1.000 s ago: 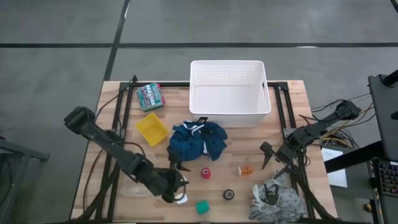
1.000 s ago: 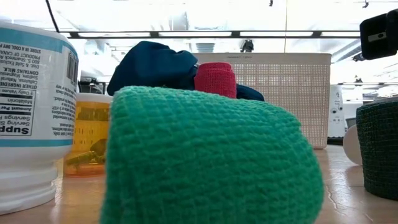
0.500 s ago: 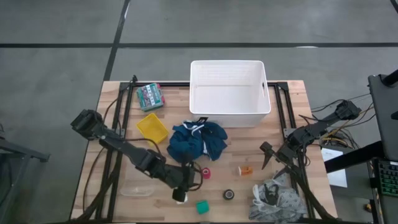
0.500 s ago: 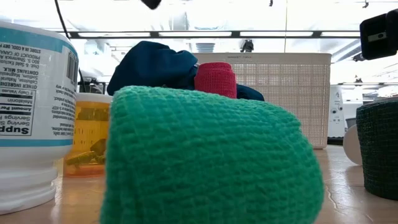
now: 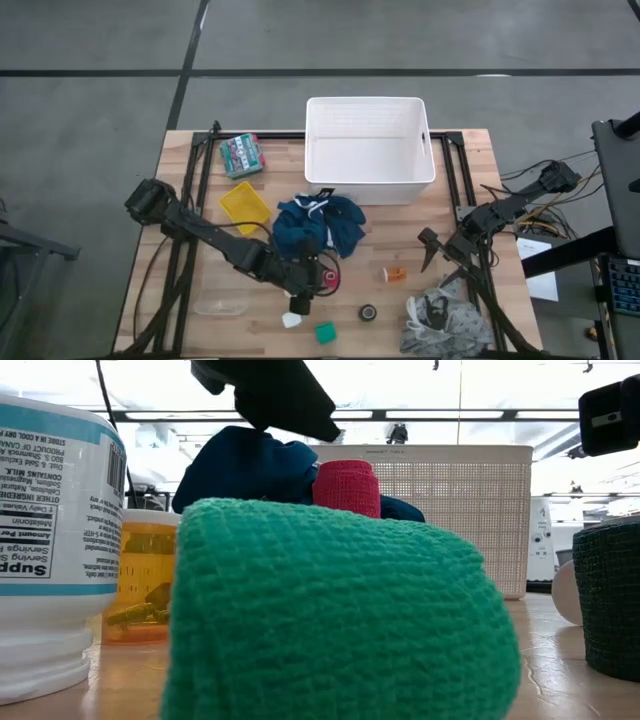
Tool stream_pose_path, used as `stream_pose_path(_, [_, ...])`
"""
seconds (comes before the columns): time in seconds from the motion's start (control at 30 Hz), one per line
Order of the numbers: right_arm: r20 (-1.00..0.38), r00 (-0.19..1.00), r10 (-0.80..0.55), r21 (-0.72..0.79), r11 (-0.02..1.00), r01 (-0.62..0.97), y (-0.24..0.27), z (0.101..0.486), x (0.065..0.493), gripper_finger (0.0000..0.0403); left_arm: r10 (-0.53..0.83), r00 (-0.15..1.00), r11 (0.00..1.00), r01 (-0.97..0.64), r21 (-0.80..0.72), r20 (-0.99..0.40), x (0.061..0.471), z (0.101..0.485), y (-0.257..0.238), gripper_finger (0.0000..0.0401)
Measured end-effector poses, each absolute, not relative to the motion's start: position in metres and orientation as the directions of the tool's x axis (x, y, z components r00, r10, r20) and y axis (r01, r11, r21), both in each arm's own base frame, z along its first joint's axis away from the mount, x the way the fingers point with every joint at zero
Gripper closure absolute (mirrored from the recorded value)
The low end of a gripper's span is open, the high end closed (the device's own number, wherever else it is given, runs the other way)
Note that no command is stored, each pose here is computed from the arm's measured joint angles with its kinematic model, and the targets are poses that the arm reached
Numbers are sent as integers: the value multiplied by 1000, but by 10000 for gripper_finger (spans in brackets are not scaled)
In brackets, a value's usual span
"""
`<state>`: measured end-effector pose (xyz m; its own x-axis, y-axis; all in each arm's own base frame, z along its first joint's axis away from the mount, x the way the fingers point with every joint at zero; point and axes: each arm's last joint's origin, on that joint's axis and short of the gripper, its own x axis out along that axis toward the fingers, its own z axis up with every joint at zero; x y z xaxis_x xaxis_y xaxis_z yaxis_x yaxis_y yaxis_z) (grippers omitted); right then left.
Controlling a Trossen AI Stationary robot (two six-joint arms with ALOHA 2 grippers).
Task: Pick & place medical supplies in basket/bin
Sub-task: Put the red bandage into the yellow bin
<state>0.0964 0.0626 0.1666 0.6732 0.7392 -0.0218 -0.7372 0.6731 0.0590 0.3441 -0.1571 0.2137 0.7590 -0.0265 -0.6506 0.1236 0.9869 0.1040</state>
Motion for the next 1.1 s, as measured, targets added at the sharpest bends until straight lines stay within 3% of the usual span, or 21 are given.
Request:
stream_pose_path(0.33, [-22,673,739,59,673,-737,63,167,96,131,-33,772,990,112,85,-635,345,215,-158,170])
stream_pose_path(0.87, [-22,673,739,59,673,-737,63,166,96,131,-45,768,992,111,64,-639,347,212,-157,45])
stream_pose_path(1.1, [-22,673,739,59,673,-737,63,167,96,131,-61,761,991,121,49,-646,349,212,-154,28])
